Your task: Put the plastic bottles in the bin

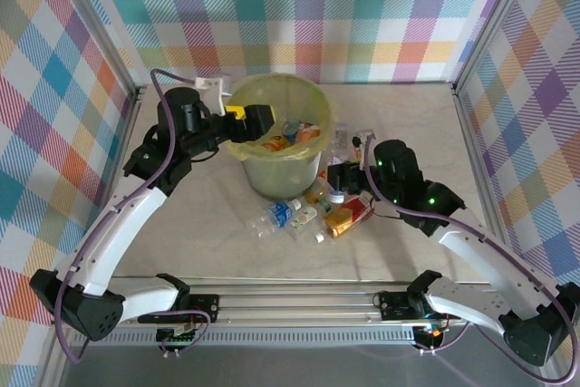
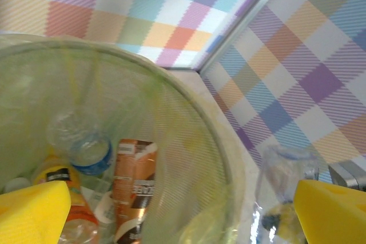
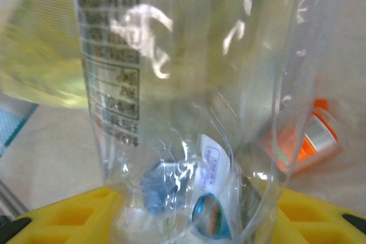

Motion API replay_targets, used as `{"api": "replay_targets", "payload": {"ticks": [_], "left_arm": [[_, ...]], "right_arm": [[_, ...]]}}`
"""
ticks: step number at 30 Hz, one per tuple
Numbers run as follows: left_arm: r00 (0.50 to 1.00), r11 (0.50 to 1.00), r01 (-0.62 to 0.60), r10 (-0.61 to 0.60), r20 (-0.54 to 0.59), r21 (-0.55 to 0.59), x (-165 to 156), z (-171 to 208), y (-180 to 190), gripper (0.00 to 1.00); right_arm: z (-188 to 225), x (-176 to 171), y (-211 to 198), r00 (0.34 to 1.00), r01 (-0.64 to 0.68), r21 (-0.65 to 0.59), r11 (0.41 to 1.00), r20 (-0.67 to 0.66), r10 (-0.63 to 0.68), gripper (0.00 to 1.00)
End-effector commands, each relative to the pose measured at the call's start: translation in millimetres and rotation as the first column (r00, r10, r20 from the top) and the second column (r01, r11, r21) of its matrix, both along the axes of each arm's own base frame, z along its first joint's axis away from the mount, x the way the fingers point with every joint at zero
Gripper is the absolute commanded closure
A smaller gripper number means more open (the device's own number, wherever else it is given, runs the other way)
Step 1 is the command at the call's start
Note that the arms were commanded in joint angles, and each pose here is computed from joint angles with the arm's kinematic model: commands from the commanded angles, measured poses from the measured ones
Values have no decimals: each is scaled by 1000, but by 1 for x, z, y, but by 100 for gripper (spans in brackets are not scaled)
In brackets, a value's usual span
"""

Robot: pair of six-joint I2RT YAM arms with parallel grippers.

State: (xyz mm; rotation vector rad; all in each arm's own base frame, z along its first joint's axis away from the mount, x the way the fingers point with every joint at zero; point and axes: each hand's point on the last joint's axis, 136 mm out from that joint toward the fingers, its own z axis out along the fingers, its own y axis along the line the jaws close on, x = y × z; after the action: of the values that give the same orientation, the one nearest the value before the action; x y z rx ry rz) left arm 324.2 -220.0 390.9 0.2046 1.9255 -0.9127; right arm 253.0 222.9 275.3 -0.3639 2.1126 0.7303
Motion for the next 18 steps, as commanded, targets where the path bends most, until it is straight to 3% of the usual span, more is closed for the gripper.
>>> {"api": "replay_targets", "payload": {"ticks": [1, 7, 13, 18], "left_arm": [[990, 991, 129, -127, 53, -30, -15, 23, -25, 0], [959, 960, 279, -276, 69, -34, -30, 26, -63, 0], [935, 936, 351, -350, 63, -18, -33, 23, -95, 0], [919, 919, 394, -393, 37, -2, -31, 16, -118, 9]], "right_arm": [[42, 2, 25, 977, -148, 42, 988, 158, 140, 49], [57, -1, 41, 959, -233, 77, 970, 185, 215, 49], [69, -9, 47, 945, -284, 119, 951, 201, 257, 48], [77, -14, 49, 938, -305, 141, 942, 213, 272, 48]]}}
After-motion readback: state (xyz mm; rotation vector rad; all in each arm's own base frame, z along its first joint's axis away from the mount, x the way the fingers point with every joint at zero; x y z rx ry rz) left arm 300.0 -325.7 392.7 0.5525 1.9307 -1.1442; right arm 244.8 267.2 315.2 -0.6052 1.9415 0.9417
